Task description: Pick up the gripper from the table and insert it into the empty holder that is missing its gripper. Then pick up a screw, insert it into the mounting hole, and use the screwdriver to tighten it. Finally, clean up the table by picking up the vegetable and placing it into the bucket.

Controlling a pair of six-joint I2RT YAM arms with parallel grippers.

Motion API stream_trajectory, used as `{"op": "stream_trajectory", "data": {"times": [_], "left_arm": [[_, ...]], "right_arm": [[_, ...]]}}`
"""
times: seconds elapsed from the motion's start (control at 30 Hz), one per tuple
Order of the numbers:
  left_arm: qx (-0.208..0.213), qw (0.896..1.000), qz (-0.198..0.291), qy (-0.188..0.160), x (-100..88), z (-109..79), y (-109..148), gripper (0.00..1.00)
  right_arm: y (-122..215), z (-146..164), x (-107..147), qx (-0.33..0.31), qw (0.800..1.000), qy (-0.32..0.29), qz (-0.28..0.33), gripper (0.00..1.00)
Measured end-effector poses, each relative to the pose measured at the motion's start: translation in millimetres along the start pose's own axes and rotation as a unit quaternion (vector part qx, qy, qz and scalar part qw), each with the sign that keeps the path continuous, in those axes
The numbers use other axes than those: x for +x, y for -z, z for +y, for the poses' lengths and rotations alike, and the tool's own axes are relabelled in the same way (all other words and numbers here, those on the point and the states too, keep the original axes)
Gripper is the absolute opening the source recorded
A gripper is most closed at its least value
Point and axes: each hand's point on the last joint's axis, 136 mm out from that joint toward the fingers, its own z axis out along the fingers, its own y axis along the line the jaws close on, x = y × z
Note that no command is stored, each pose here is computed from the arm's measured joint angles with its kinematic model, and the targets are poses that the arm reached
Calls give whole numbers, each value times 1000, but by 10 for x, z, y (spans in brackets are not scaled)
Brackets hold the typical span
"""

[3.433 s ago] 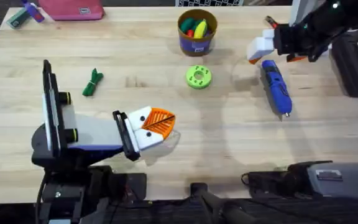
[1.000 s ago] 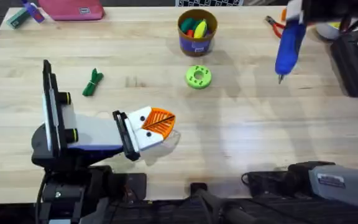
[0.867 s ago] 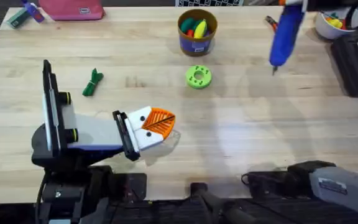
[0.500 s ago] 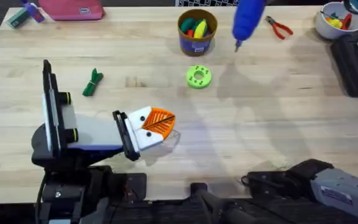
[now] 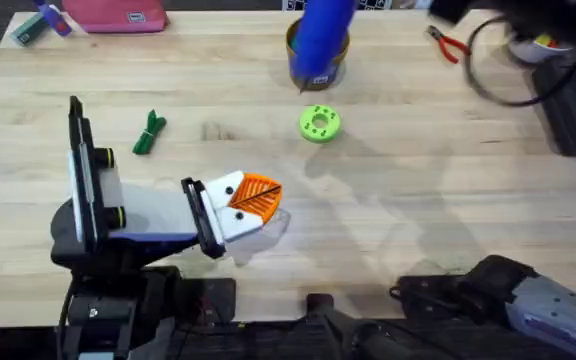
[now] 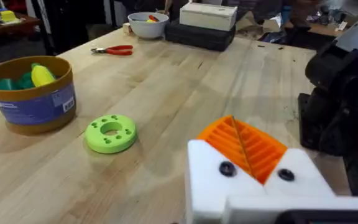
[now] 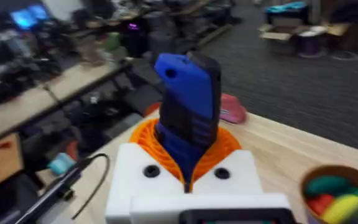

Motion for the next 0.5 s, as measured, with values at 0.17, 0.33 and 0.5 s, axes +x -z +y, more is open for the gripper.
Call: {"op": "stream_trajectory", "data": {"times": [0.17, 0.33, 0.5], "left_arm": [[0, 1000, 0, 0, 0, 0, 0, 7], [0, 1000, 0, 0, 0, 0, 0, 7], [0, 1000, 0, 0, 0, 0, 0, 7]], "right_arm": [[-68, 242, 242, -98, 995, -13, -6, 23], [-90, 520, 332, -196, 981, -4, 3, 23], [-34, 849, 317, -282, 959, 29, -10, 23]]}}
